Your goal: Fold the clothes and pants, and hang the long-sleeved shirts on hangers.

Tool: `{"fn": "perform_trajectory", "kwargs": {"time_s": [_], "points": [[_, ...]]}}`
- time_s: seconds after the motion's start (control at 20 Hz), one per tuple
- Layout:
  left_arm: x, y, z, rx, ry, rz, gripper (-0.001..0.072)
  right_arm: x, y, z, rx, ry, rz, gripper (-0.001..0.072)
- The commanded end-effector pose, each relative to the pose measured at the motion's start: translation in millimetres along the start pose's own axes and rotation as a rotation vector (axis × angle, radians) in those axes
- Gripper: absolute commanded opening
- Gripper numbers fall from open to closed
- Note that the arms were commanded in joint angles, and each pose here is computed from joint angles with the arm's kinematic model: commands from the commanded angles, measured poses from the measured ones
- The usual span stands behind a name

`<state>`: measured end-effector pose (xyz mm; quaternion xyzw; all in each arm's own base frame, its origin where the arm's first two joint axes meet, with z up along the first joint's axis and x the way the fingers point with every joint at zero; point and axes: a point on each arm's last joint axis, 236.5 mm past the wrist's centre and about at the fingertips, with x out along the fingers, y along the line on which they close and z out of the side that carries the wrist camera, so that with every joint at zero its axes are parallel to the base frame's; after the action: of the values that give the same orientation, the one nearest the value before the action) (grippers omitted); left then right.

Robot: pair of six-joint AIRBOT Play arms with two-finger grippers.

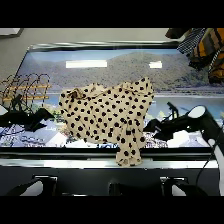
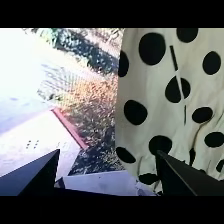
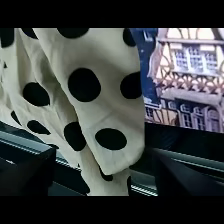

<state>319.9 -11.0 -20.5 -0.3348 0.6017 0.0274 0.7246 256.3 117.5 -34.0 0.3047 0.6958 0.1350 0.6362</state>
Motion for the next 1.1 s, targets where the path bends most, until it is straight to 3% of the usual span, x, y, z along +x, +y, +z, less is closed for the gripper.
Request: {"fn": "perform_trajectory", "kwargs": {"time_s": [0.0, 0.1, 0.15, 0.3, 0.5, 0.55, 0.6, 0.65, 0.7, 0.75, 1.05], "points": [[13.5, 14.9, -25.9, -0.022, 0.046, 0.009, 0.0684, 43.0, -10.8, -23.2, 0.037, 0.002, 0.002, 0.0531], [17.6, 16.4, -28.3, -0.021, 0.047, 0.004, 0.0684, 45.1, -9.5, -18.2, 0.036, -0.024, 0.005, 0.0181], [20.3, 14.0, -30.5, -0.016, 0.051, -0.013, 0.0684, 44.9, -7.4, -15.5, 0.045, -0.035, 0.014, 0.0042], [30.3, 5.6, -40.6, -0.018, 0.070, -0.078, 0.0684, 40.6, -1.3, -13.7, 0.049, -0.040, 0.028, 0.0018], [43.4, 15.7, -53.6, -0.053, 0.091, -0.071, 0.0684, 16.2, -6.9, -8.2, 0.007, -0.059, -0.074, 0.0019], [45.6, 17.8, -56.7, -0.054, 0.099, -0.069, 0.0684, 11.0, -8.3, -8.4, 0.003, -0.059, -0.095, 0.0099], [46.8, 18.0, -58.7, -0.043, 0.104, -0.072, 0.0684, 9.4, -9.4, -11.4, -0.002, -0.048, -0.105, 0.0365], [47.2, 17.6, -59.2, -0.034, 0.104, -0.076, 0.0684, 9.8, -12.2, -16.4, 0.000, -0.026, -0.115, 0.0508], [47.3, 17.6, -59.0, -0.032, 0.104, -0.076, 0.0684, 10.1, -14.7, -18.4, -0.001, -0.019, -0.124, 0.0547], [47.5, 17.7, -58.0, -0.032, 0.099, -0.076, 0.0684, 10.6, -16.9, -16.6, -0.003, -0.027, -0.131, 0.0632], [47.9, 17.2, -54.5, -0.034, 0.085, -0.078, 0.0685, 44.2, 7.6, -4.1, 0.079, -0.023, 0.062, 0.0628]]}}
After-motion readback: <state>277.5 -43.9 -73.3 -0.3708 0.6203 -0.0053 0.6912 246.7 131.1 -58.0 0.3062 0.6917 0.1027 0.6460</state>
